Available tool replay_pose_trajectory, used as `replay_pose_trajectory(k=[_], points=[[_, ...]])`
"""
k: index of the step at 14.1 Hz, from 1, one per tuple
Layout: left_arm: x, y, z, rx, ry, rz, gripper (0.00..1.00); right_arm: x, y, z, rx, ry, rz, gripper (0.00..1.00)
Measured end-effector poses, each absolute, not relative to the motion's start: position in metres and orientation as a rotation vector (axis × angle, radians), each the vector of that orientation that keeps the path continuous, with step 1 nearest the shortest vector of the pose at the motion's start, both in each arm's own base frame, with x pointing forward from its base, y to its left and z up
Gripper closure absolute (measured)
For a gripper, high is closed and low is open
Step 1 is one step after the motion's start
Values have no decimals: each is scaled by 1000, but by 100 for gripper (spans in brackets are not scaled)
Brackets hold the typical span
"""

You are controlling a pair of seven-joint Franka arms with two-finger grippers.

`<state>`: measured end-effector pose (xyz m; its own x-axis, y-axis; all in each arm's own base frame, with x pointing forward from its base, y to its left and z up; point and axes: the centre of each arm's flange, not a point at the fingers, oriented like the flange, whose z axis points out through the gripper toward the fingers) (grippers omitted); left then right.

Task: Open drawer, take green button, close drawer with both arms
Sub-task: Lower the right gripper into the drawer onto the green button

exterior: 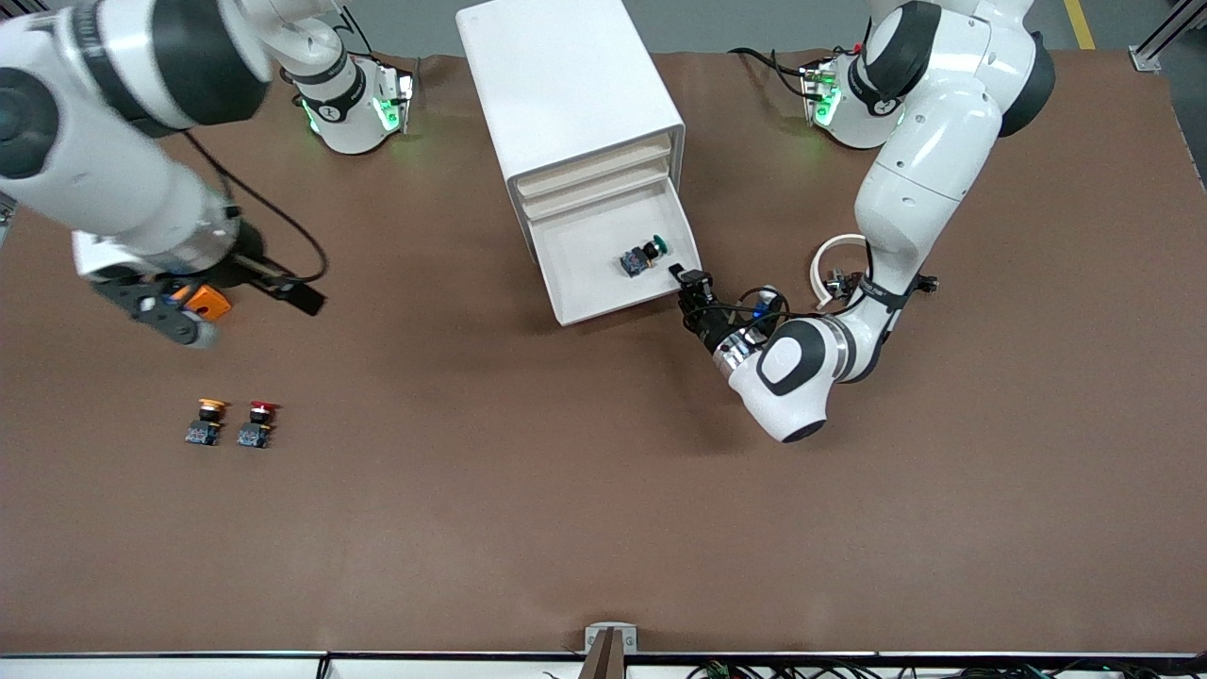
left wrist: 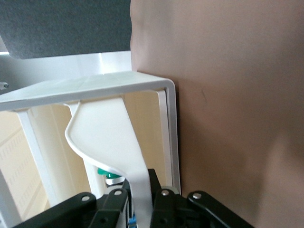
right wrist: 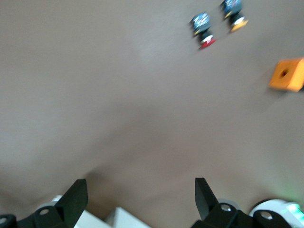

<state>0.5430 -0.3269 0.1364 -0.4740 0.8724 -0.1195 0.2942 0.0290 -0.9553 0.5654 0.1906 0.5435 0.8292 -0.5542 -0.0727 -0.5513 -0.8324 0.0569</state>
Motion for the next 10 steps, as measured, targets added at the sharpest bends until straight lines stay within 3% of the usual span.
replay_pose_trajectory(k=[5, 10], points=[[568, -306, 142, -1154, -1886, 1525, 85, 513, 342, 493, 2933, -1165, -44, 0], [594, -275, 146, -1093, -1976, 1595, 84, 438, 477, 441, 2928, -1336, -6, 0]])
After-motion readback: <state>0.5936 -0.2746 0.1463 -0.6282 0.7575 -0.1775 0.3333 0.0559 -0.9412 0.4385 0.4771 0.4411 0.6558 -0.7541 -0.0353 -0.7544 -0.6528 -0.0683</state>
